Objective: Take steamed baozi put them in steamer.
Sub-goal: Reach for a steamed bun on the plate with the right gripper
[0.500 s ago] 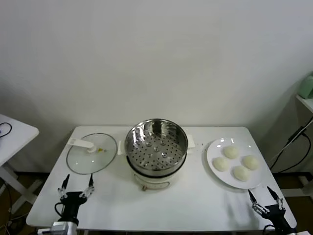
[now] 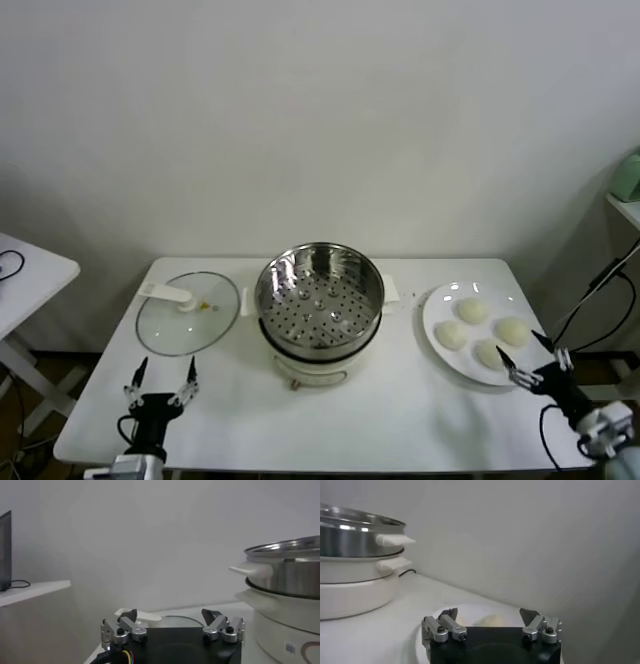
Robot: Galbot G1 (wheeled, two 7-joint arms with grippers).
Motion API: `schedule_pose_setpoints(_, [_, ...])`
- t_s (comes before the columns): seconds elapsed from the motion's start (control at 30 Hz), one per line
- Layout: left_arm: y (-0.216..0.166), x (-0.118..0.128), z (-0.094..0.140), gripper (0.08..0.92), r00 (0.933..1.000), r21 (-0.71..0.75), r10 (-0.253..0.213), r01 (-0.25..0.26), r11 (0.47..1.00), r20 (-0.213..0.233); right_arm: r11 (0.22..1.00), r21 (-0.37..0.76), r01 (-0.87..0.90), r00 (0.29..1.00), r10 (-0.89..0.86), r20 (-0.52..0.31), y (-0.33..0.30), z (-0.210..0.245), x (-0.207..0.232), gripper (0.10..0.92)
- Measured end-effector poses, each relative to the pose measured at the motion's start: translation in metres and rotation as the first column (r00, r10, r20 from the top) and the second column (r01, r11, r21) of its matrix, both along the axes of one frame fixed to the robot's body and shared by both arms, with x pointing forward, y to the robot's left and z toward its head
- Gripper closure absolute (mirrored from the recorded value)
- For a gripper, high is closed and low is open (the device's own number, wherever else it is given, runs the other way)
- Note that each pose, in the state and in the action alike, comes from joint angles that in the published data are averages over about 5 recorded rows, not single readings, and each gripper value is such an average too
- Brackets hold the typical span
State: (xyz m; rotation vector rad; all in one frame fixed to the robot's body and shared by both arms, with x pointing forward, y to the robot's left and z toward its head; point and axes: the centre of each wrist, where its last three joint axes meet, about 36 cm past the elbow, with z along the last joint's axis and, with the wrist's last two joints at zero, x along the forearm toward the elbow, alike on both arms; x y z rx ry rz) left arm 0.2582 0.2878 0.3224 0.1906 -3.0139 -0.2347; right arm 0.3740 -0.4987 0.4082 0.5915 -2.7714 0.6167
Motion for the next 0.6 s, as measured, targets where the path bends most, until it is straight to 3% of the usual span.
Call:
schedule_pose_setpoints(0.27, [-0.004,0.001,0.005,0.177,1.0000,-0.017,0.001,0.000,1.000,0.005,0.944,-0.209,-0.255,0.965,0.233,-0.124,-0.014,0.058,0.085,0.200])
schedule_pose_setpoints(0.6, [-0.003,0.004,0.010,0.177,1.0000,-0.023,0.000,0.000,1.000,0.005,0.746,-0.388,-0.541,0.829,0.397,-0.394,-0.018,0.108,0.178,0.200])
